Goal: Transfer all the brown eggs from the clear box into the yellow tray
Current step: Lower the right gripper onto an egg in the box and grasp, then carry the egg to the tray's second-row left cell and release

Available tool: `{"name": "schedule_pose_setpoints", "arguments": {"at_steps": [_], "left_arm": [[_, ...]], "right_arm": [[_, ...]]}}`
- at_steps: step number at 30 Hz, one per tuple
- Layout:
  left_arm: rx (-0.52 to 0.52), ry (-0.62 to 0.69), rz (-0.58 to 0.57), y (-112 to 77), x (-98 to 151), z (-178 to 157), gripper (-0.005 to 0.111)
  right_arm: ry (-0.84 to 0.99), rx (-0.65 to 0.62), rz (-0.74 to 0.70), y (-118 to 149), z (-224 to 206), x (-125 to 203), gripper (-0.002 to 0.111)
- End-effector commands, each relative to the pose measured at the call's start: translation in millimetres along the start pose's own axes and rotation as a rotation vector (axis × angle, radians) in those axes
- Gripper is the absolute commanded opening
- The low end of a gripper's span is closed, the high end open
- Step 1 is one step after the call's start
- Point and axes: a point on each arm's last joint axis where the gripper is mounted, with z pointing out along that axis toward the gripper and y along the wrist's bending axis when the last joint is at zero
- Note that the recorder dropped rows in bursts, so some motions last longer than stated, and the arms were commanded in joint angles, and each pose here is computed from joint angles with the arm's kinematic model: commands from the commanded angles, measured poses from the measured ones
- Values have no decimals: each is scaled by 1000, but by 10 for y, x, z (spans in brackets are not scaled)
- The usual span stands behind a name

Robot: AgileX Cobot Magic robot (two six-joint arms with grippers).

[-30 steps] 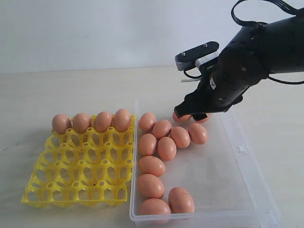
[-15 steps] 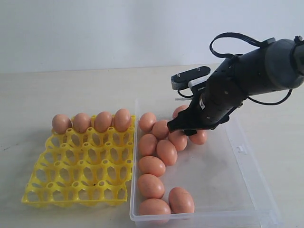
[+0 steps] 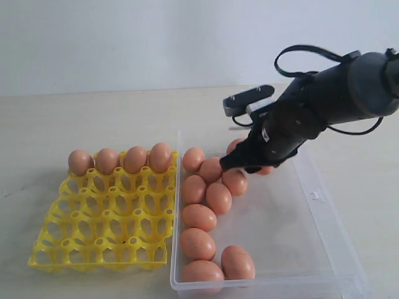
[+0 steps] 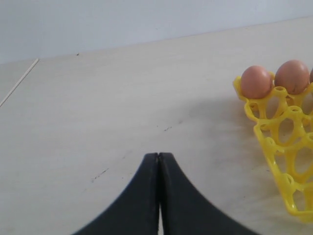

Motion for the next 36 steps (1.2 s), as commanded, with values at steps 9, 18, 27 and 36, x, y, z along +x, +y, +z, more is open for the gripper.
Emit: {"name": "schedule_pose_setpoints", "arguments": {"at_steps": [9, 18, 27, 36], "left_arm": [[7, -20, -7, -2, -23, -9, 0], [7, -20, -7, -2, -23, -9, 0], [7, -20, -7, -2, -23, -9, 0], [7, -20, -7, -2, -23, -9, 0]], "right_arm": [[-812, -711, -272, 1558, -182, -572, 0], [-667, -817, -270, 2110, 294, -541, 0], [-615, -818, -294, 2166, 492, -434, 16], [-619, -787, -279, 2176, 532, -512, 67]]}}
